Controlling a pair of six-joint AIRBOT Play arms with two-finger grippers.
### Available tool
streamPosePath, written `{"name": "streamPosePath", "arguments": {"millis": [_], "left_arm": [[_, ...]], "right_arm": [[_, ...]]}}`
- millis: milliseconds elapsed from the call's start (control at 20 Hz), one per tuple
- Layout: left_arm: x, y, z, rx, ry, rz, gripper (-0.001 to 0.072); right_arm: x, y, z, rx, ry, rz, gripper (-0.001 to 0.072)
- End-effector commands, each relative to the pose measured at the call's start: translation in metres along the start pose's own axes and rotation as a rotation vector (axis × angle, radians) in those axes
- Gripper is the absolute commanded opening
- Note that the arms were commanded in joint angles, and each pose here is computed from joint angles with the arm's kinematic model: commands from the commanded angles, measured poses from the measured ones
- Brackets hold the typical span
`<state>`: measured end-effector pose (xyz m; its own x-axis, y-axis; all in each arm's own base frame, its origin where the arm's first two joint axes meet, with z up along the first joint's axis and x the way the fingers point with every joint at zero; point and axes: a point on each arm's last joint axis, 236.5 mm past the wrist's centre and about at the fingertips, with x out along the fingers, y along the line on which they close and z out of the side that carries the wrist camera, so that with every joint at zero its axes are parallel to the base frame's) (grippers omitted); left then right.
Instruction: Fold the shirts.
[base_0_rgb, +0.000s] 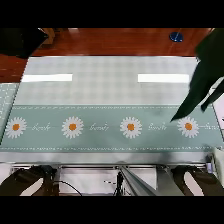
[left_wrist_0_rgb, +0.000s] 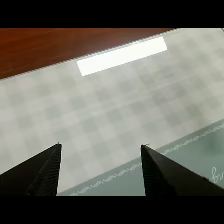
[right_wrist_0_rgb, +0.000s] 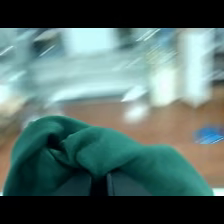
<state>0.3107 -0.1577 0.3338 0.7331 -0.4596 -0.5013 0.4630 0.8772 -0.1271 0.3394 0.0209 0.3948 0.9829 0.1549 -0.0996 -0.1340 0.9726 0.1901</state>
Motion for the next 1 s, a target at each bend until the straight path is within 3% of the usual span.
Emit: {"name": "streamPosePath", "arguments": {"millis": [0,150,300,450,650,750,950], "left_arm": [[-0.010,-0.012,-0.020,0.002,0.085,-0.042,0.0572],[-0.013,-0.015,-0.038,0.001,0.161,-0.056,0.0571],[-0.014,-0.017,-0.044,-0.020,0.188,-0.062,0.0571],[-0.014,-0.017,-0.044,-0.031,0.188,-0.061,0.0571],[-0.014,-0.017,-0.044,-0.041,0.188,-0.059,0.0571],[-0.014,-0.017,-0.044,-0.041,0.189,-0.059,0.0571],[-0.005,-0.006,-0.054,-0.037,0.224,-0.024,0.0571]], "right_arm": [[-0.002,0.079,-0.056,0.127,0.257,0.357,0.0032],[0.025,0.099,-0.105,0.167,0.447,0.454,0.0032],[0.046,0.164,-0.173,0.140,0.655,0.618,0.0032],[0.054,0.222,-0.279,-0.020,0.914,0.688,0.0032],[0.067,0.247,-0.405,-0.230,1.121,0.640,0.0039],[0.081,0.254,-0.412,-0.160,1.098,0.611,0.0236],[0.106,0.243,-0.333,-0.046,0.926,0.600,0.0356]]}}
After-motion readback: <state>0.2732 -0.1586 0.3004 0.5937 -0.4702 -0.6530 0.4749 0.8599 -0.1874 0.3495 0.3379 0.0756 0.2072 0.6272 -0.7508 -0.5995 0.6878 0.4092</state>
